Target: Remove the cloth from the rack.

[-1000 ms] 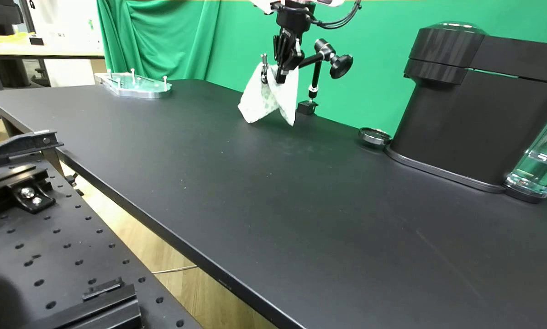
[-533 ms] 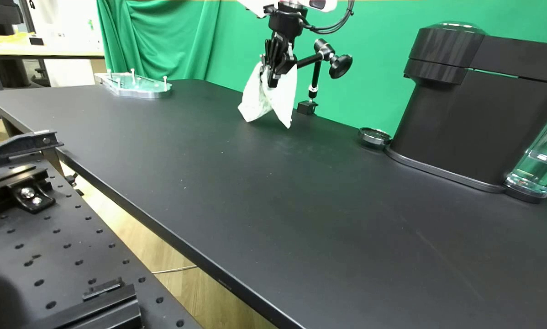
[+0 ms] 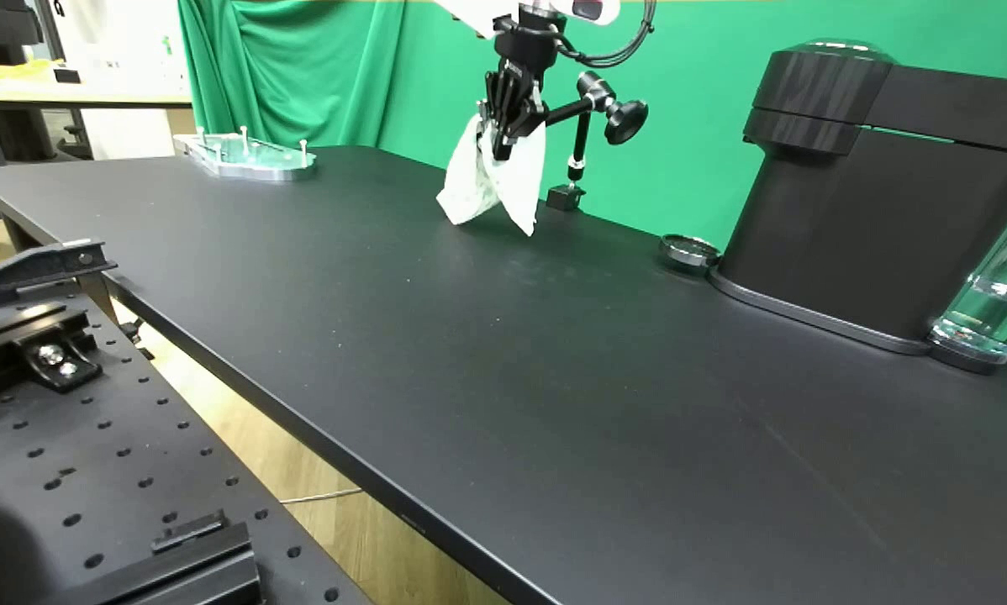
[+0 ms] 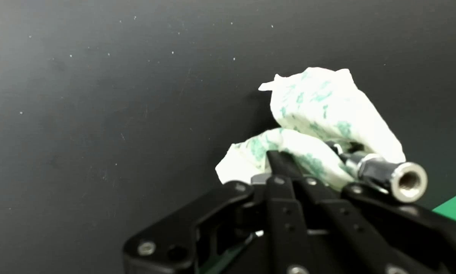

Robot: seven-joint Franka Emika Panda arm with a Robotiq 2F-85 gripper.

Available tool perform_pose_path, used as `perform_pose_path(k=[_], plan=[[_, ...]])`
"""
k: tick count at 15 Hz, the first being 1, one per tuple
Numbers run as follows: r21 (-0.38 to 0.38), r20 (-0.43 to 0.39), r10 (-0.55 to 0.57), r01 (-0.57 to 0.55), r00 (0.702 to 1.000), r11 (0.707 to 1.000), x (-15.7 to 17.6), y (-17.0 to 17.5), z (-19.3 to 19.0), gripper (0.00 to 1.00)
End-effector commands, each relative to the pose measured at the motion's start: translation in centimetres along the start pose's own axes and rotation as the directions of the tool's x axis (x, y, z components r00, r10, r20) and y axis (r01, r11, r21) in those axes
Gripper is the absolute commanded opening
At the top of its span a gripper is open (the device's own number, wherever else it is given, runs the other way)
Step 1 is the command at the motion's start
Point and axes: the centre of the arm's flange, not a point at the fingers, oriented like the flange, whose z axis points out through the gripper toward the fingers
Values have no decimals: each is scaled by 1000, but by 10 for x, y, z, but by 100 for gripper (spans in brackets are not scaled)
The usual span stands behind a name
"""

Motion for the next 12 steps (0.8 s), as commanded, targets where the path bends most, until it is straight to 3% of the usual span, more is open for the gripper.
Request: perform_pose_path(k=[1,8,12], plan=[[6,5,-11,11,1000,1000,-28,2,-13,0],[-11,-150,79,-82,986,997,-5,33,-58,0],[-1,-275,140,-146,951,989,12,55,-100,0]])
